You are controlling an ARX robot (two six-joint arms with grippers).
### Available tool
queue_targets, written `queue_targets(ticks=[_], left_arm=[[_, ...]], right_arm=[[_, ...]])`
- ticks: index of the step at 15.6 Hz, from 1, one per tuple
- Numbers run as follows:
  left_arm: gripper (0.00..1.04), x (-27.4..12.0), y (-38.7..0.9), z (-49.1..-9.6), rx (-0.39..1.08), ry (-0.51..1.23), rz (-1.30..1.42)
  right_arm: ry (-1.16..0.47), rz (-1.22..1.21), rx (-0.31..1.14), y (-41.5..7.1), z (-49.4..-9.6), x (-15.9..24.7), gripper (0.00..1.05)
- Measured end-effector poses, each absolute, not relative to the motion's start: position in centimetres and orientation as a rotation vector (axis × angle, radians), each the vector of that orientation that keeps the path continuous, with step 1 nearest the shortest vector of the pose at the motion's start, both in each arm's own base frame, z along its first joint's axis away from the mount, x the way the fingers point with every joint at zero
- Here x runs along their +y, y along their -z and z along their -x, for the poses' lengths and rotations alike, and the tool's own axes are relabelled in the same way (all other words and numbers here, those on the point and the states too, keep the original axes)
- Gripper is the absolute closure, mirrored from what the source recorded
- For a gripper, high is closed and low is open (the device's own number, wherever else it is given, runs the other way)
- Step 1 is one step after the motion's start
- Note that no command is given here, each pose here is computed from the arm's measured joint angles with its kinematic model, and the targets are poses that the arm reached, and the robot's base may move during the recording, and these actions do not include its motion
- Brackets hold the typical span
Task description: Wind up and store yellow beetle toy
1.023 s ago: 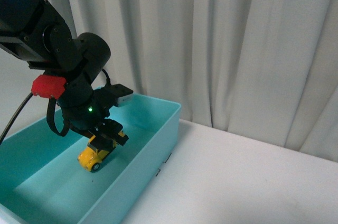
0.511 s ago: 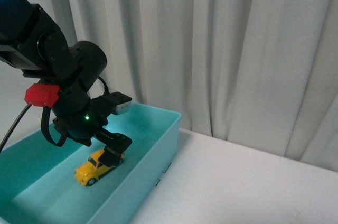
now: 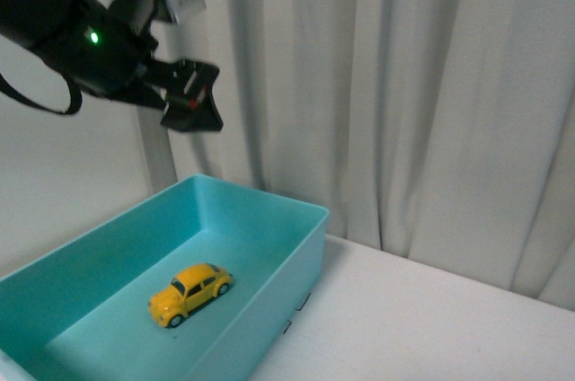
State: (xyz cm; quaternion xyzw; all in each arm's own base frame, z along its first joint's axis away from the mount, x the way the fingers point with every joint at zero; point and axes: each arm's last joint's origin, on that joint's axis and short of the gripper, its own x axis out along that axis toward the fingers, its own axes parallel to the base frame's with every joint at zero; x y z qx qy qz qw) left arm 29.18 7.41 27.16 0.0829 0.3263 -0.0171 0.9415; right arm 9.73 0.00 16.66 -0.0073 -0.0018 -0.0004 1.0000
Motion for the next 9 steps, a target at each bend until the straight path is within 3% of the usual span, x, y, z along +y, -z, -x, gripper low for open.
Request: queue_targets(ticks=[5, 6, 9], left_arm=[[0.08, 7.0, -33.7, -23.3, 0.402, -0.008, -0.165], [0.21, 6.6, -32.8, -22.2, 0.162, -0.011, -0.130], [0.57, 4.1, -28.2, -18.3, -0.028, 0.001, -0.040]], right_arm=[[0.001, 0.015, -0.004, -16.7, -9.7, 0.0, 0.07], [0.002, 0.014, -0.004, -16.7, -9.7, 0.0, 0.07], [0.001, 0.015, -0.004, -16.7, -9.7, 0.0, 0.07]])
